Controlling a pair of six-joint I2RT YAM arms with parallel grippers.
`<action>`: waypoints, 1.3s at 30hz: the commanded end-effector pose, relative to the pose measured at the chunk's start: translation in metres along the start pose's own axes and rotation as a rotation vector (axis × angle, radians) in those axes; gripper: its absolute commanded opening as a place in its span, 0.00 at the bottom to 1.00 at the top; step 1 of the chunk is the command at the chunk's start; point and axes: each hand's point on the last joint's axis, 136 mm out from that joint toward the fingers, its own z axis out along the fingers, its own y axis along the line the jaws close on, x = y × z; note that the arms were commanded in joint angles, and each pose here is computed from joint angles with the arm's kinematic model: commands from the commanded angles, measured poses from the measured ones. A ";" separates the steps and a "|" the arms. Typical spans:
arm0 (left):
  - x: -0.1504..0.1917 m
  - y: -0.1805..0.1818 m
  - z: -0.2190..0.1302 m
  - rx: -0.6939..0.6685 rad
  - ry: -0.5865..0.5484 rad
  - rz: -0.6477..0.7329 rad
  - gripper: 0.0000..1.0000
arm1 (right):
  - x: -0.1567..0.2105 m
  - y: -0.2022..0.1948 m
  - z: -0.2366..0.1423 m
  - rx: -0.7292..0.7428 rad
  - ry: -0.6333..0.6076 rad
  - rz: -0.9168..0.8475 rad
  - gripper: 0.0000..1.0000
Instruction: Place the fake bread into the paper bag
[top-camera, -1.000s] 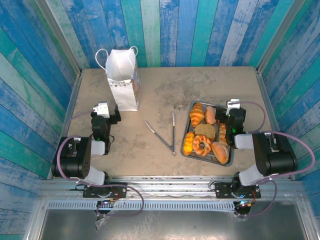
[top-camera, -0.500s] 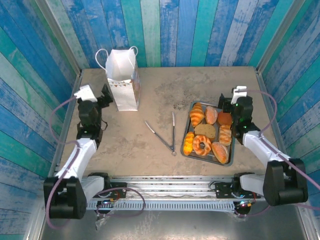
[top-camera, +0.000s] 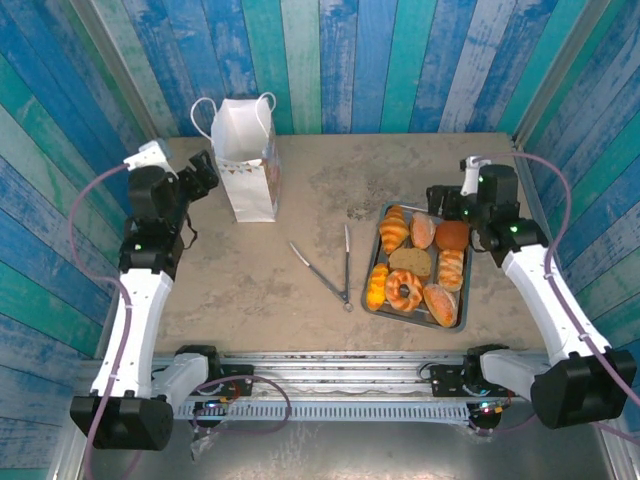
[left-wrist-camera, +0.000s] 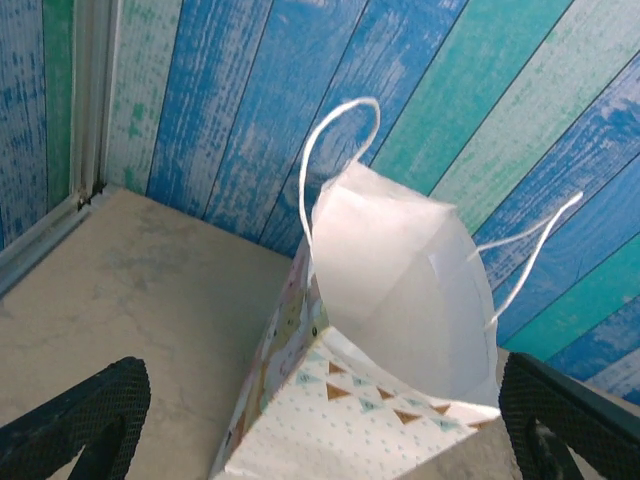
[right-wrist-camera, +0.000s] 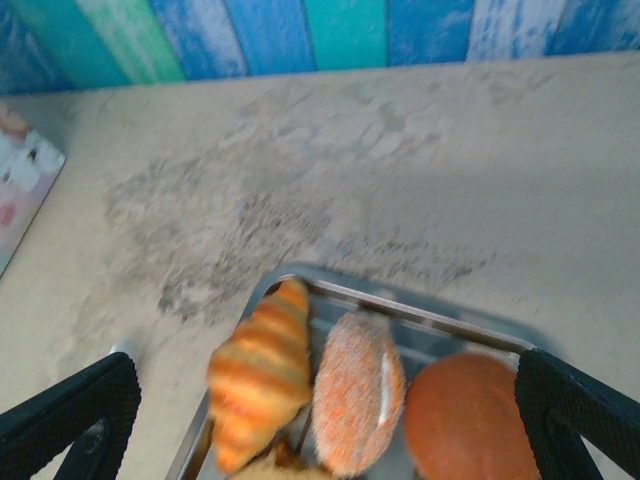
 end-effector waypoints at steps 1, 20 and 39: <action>0.030 0.004 -0.009 0.011 0.113 -0.030 0.94 | 0.030 0.024 -0.006 -0.036 0.171 -0.019 1.00; 0.088 0.042 -0.032 0.004 0.010 -0.248 0.94 | 0.186 0.207 0.029 -0.191 0.583 -0.381 1.00; 0.089 0.046 -0.031 -0.014 0.001 -0.228 0.94 | 0.257 0.213 0.083 -0.124 0.716 -0.400 1.00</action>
